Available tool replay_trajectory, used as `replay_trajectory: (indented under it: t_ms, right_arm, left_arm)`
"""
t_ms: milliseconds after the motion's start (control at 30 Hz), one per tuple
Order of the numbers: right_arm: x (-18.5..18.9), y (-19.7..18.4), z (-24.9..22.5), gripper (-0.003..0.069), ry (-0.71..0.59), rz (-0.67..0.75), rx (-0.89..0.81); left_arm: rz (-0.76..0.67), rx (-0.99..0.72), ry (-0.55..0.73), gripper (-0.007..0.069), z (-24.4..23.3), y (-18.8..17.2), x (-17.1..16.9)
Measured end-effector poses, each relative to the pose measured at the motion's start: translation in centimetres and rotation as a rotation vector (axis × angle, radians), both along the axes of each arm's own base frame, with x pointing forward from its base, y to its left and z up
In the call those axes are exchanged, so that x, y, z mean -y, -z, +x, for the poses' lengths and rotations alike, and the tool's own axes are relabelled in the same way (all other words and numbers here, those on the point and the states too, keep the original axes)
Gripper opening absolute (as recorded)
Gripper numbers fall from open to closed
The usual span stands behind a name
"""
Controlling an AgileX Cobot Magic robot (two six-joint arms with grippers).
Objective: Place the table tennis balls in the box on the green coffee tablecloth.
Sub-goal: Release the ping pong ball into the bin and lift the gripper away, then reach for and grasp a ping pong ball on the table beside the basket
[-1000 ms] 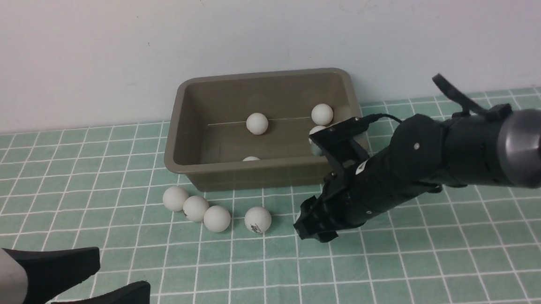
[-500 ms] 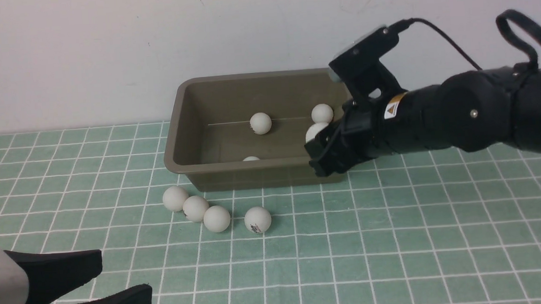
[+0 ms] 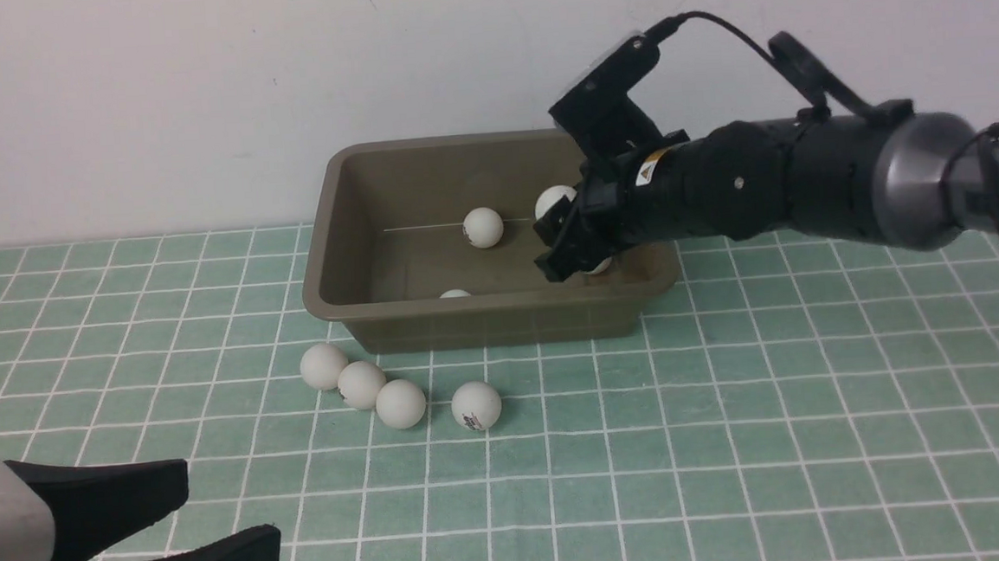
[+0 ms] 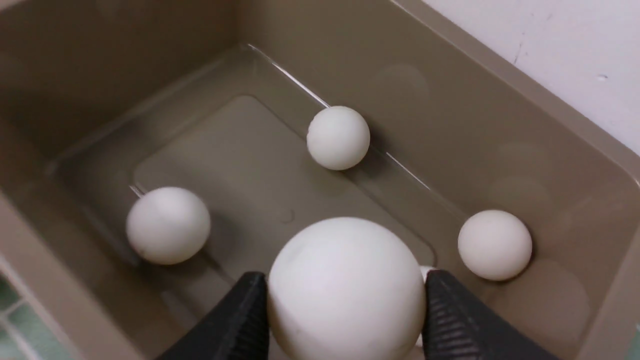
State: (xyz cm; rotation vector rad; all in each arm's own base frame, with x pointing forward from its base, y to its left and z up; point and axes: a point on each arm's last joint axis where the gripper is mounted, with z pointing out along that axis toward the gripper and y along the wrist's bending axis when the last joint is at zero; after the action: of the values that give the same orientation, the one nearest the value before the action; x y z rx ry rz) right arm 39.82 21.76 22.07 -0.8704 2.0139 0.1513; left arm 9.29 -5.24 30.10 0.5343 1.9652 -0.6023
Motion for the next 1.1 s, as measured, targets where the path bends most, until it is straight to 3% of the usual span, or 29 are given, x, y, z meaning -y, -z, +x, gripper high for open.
replay_trajectory:
  t_ms: [100, 233, 300, 533, 633, 900, 1100]
  right_arm:
    - [-0.1, 0.6, 0.5, 0.0386, 0.003, -0.003, -0.006]
    - [0.2, 0.9, 1.3, 0.0555, 0.023, 0.004, 0.019]
    - [0.4, 0.2, 1.3, 0.0587, 0.023, 0.007, 0.047]
    - [1.5, -6.3, -0.8, 0.0577, -0.016, 0.003, 0.152]
    - [2.7, -11.5, -3.4, 0.0562, -0.033, 0.028, 0.193]
    - [5.5, -19.5, -9.7, 0.0559, -0.050, 0.102, 0.248]
    - [7.6, -23.5, -14.8, 0.0559, -0.044, 0.211, 0.215]
  left_arm:
    - [0.009, 0.007, 0.004, 0.0531, 0.0, 0.0, 0.0]
    - [0.027, 0.035, -0.008, 0.0531, 0.2, -0.1, -0.1]
    - [0.034, 0.056, -0.037, 0.0531, 0.4, -0.2, -0.4]
    - [0.084, 0.096, -0.232, 0.0531, 1.4, -0.3, -1.9]
    - [0.088, 0.130, -0.321, 0.0531, 2.1, -0.5, -2.6]
    - [0.105, 0.026, -0.355, 0.0531, 5.4, 0.2, -3.3]
    - [0.140, -0.153, -0.291, 0.0531, 10.9, 0.9, -3.7]
